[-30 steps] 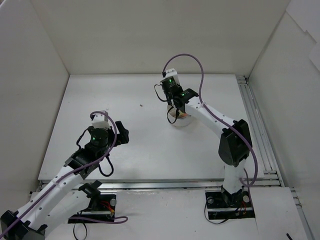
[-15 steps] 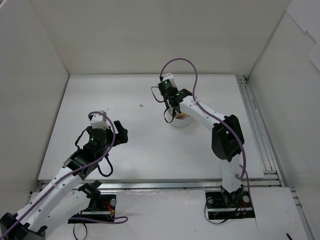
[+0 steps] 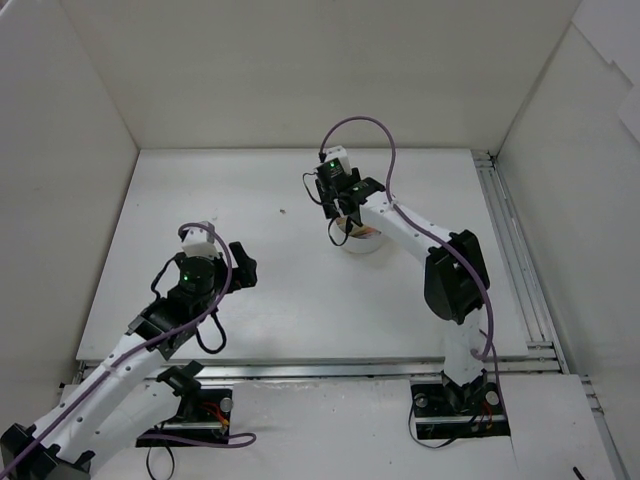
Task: Sort the stationery into containers
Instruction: Place the stationery in the storage box, then reset both arms
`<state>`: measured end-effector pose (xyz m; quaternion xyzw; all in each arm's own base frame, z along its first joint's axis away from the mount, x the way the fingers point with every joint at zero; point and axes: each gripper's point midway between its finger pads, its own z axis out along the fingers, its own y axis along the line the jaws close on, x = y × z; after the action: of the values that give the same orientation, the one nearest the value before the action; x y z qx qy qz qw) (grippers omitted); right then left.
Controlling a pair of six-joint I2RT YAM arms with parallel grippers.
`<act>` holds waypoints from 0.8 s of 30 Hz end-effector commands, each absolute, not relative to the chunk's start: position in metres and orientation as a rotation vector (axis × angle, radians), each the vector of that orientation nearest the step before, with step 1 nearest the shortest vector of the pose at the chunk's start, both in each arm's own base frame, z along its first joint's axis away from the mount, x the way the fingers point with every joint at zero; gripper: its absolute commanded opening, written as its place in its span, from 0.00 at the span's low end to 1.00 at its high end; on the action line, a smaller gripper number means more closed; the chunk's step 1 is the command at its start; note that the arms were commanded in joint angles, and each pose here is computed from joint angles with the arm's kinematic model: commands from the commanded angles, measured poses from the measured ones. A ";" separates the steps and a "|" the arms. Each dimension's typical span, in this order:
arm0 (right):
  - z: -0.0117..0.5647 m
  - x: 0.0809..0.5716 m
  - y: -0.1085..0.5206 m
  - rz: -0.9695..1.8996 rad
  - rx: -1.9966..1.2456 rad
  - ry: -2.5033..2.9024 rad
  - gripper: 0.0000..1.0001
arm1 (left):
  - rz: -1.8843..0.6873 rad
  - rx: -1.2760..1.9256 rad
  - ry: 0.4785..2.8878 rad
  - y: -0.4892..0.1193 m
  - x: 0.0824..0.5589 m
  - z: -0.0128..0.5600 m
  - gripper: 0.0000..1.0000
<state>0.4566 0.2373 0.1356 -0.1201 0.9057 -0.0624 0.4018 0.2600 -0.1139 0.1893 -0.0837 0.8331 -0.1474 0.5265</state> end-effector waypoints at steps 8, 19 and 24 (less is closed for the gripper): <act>0.278 0.395 0.207 -0.034 -0.108 2.021 0.98 | -0.368 -0.250 1.890 -0.103 0.259 0.229 0.99; 0.242 0.280 0.063 -0.171 0.329 1.875 0.98 | -0.296 -0.330 1.845 -0.079 0.251 0.238 0.99; 0.233 0.253 0.034 -0.151 0.444 1.792 0.98 | -0.254 -0.342 1.866 -0.074 0.251 0.237 1.00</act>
<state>0.2555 0.0531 0.2144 0.1085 0.8194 -0.0686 0.5586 0.2451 -0.0812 0.2111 -0.1220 0.8141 -0.1127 0.5564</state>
